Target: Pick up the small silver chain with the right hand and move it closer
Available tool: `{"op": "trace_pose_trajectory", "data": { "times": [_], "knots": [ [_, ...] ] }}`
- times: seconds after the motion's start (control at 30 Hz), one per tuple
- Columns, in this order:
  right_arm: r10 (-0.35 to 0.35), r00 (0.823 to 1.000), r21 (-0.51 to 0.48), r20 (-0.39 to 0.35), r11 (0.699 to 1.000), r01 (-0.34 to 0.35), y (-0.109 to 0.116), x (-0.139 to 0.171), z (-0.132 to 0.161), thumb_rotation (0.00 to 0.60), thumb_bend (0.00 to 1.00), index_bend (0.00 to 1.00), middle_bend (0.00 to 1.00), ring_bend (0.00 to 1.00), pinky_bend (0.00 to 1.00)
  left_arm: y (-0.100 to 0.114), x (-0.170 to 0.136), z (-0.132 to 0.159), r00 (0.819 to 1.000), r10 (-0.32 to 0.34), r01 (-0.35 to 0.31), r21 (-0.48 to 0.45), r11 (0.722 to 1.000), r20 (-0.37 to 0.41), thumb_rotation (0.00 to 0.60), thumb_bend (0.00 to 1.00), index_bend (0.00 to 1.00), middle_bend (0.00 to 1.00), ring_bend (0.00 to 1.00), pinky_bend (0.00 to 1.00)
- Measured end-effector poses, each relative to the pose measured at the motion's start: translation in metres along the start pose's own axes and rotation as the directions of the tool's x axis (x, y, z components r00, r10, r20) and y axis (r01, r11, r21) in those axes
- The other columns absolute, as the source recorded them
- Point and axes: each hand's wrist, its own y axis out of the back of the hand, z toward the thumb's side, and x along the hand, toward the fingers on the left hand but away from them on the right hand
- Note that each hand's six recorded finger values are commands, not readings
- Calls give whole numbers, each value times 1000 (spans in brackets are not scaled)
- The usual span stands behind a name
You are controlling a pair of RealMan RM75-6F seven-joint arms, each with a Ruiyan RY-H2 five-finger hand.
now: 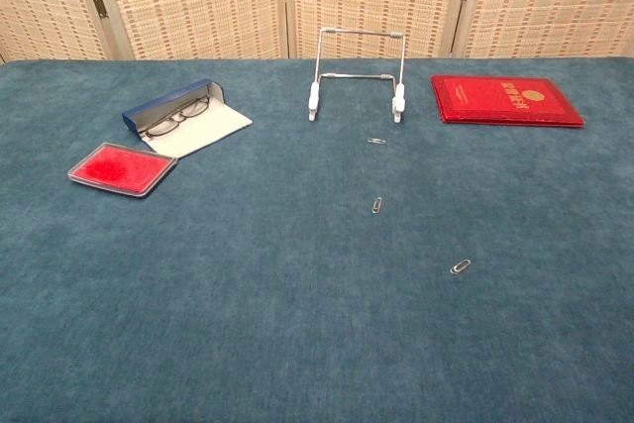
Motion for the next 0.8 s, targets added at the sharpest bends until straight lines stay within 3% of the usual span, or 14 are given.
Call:
{"op": "trace_pose_trajectory", "data": {
  "times": [0.53,0.8],
  "knots": [
    [35,999,-6,-6,999,-35,20,7,14,600,391,0,0,0,0,0,0,1,1000,0,0,0,1000,3,600,409,0,90,79,0],
    [66,997,101,39,992,-70,33,31,36,600,391,0,0,0,0,0,-2,2,1000,2,-2,0,1000,12,600,409,0,90,79,0]
  ]
}}
